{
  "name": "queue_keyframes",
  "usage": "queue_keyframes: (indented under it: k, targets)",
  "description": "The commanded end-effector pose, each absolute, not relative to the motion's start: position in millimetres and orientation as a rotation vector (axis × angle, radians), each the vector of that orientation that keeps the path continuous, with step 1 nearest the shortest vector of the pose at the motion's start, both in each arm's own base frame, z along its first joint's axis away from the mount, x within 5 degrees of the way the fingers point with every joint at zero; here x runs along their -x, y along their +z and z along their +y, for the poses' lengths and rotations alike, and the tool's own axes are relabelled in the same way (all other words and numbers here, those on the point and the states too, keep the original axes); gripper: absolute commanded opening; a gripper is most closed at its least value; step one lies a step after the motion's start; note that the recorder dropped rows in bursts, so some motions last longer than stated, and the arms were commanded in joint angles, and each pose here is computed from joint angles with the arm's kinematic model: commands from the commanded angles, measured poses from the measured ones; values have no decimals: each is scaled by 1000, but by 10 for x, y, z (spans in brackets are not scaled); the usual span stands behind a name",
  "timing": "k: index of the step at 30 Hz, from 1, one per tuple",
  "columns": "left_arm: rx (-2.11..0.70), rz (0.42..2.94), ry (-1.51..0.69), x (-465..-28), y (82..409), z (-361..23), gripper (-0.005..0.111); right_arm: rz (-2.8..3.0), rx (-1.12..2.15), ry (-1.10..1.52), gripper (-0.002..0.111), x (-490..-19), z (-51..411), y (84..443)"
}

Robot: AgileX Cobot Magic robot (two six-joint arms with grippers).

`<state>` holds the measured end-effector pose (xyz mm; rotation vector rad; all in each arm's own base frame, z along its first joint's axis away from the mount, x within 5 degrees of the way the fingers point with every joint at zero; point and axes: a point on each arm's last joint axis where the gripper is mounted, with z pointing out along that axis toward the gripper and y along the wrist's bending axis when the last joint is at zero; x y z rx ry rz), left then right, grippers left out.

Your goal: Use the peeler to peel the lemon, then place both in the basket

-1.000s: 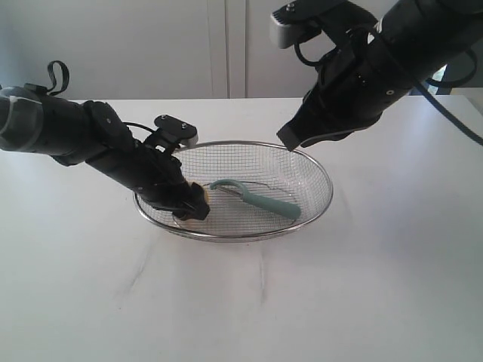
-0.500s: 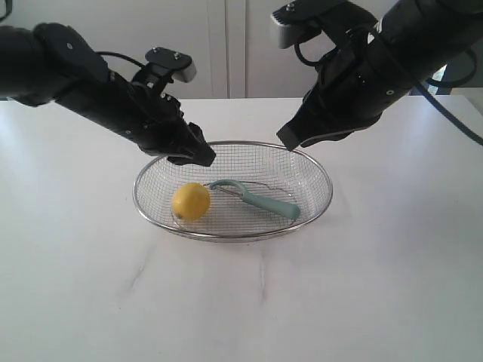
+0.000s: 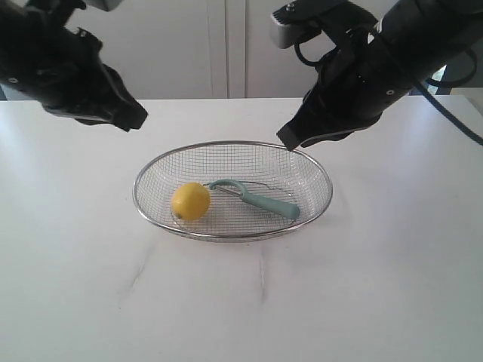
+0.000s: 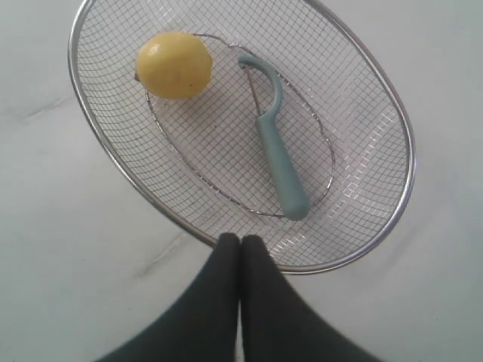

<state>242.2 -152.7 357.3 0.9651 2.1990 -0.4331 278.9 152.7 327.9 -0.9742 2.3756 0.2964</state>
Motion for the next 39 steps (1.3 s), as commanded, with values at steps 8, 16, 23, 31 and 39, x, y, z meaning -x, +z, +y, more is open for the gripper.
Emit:
queue_keyframes:
  k: [8,16,23,31,39]
  targets:
    - [-853,2096,-416,-1362,3706,-941,0,2360,961,298,0,-2780,1525,3318]
    - [-849,2033,-415,-771,3603,-636,0,2360,961,298,0,-2780,1525,3318]
    - [-837,2050,-441,-483,3480,-500,0,2345,951,296,0,-2799,1531,3321]
    - [-684,1936,-441,-87,3449,-239,0,2305,927,291,0,-2832,1540,3345]
    - [-661,1804,-419,292,3187,-24,0,2360,858,353,0,-2786,1543,3358]
